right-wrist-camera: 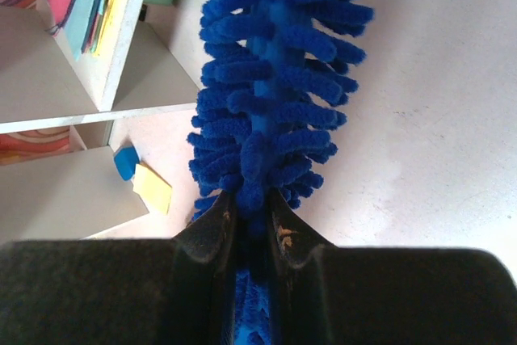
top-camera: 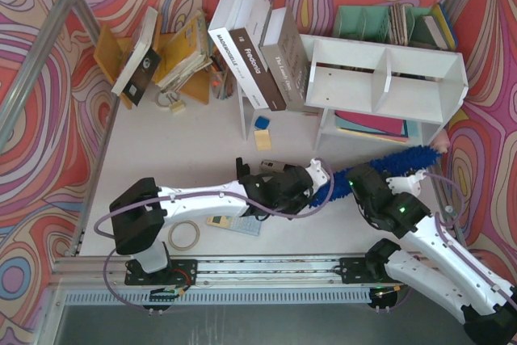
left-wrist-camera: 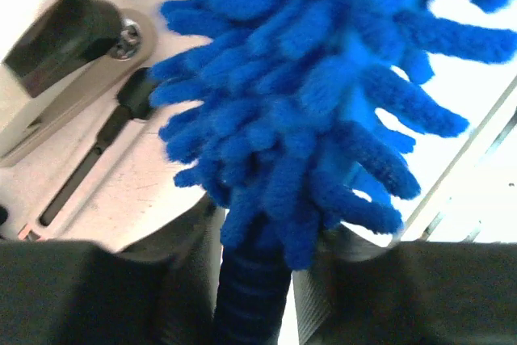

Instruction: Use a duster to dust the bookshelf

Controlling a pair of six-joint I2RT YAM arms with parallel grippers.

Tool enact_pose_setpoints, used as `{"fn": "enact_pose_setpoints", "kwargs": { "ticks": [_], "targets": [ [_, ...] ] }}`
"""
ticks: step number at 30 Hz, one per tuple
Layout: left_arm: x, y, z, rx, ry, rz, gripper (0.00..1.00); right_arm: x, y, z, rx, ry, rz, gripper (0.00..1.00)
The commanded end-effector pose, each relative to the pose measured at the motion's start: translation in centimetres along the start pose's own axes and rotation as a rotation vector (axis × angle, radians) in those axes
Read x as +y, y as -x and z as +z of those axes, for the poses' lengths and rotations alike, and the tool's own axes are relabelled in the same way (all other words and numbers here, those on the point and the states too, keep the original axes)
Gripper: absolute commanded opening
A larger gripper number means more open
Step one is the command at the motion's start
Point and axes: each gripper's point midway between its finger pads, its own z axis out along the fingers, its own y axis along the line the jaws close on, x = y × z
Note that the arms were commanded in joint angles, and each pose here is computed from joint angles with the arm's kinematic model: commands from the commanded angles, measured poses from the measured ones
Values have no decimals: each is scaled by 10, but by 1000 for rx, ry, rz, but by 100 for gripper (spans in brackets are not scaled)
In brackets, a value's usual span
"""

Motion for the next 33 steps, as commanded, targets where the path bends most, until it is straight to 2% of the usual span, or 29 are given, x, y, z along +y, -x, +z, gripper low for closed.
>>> {"fn": "enact_pose_setpoints", "kwargs": {
  "ticks": [1,4,7,9,14,16,20,25,27,32,33],
  "targets": [
    [1,16,-4,-64,72,15,30,4,13,-7,-32,5,6,0],
    [-6,20,-13,-94,81,27,12,1,16,-7,-46,-5,2,0],
    [-15,27,-24,-131,66,32,0,-3,18,-8,-55,-15,5,9],
    [-23,30,-30,-150,41,42,0,-6,19,-8,-55,-20,6,17],
    [-35,31,-42,-202,10,81,0,-13,18,-7,-51,-34,-8,56],
    [-39,33,-49,-250,-12,92,0,-15,18,-6,-57,-28,-29,69],
    [-44,36,-64,-292,-44,93,0,-14,14,0,-59,5,-63,78],
    [-49,31,-70,-271,-55,114,0,-1,9,2,-43,69,-72,71],
    [-50,28,-69,-264,-56,126,0,2,10,2,-49,73,-69,66],
    [-48,22,-64,-243,-32,129,1,8,17,-3,-69,75,-65,38],
    [-47,21,-62,-234,-23,131,3,10,18,-4,-67,83,-58,31]
  ]
}}
